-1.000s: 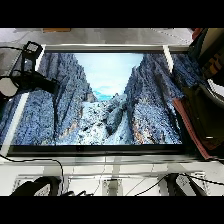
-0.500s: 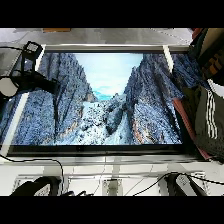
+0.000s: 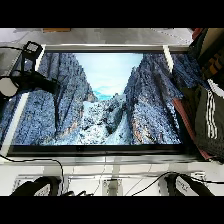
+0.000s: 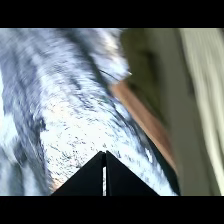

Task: Fold the clothes and pants, and hang the long-sleeved shirts on hangers.

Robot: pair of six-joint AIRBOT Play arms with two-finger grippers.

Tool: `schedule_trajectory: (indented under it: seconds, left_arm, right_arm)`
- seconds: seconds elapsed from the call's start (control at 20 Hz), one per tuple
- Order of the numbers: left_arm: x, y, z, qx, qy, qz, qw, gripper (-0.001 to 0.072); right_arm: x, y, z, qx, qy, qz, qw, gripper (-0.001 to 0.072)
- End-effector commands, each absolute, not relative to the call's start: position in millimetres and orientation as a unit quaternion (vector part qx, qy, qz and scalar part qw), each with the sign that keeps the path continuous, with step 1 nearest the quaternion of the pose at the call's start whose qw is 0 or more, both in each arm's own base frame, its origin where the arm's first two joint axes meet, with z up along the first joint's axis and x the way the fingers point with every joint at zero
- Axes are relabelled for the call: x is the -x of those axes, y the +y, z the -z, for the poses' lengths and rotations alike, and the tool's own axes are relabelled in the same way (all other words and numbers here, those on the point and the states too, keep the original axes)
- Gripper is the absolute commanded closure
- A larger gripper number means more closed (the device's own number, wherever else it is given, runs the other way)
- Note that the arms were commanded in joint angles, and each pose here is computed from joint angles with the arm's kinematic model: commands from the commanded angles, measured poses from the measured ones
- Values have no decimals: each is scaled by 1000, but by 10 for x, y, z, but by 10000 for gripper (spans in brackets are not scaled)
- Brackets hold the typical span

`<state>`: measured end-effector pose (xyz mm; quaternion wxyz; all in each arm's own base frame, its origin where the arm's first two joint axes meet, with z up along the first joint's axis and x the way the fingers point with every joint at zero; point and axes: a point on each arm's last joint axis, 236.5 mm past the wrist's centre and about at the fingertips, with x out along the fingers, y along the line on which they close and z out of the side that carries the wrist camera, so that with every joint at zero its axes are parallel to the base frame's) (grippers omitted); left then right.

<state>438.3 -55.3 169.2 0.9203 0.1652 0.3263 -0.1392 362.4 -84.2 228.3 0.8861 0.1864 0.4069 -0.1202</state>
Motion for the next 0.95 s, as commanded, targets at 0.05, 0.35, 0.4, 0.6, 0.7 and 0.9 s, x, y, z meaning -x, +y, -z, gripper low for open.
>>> schedule_trajectory:
  seconds: [0.05,0.35,0.4,0.6,0.7,0.9]
  left_arm:
    - [-4383,-550,-1695,-165,326,139,920,15]
    - [-4383,-550,-1695,-165,326,139,920,14]
    - [-4383,-550,-1695,-165,326,139,920,14]
    - [-4383,-550,-1695,-165,326,139,920,14]
    - [-4383,-550,-1695,-165,326,139,920,14]
    - [-4383,-550,-1695,-165,326,139,920,14]
  right_arm:
    - [-4055,76,-2287,39,389,-31,920,697]
    - [-4164,447,-1804,76,449,-74,887,697]
    - [-4141,441,-1684,77,470,-74,876,696]
    - [-4075,515,-1530,66,501,-88,859,695]
    - [-4079,514,-1536,67,499,-88,859,696]
    - [-4082,514,-1538,67,499,-88,860,696]
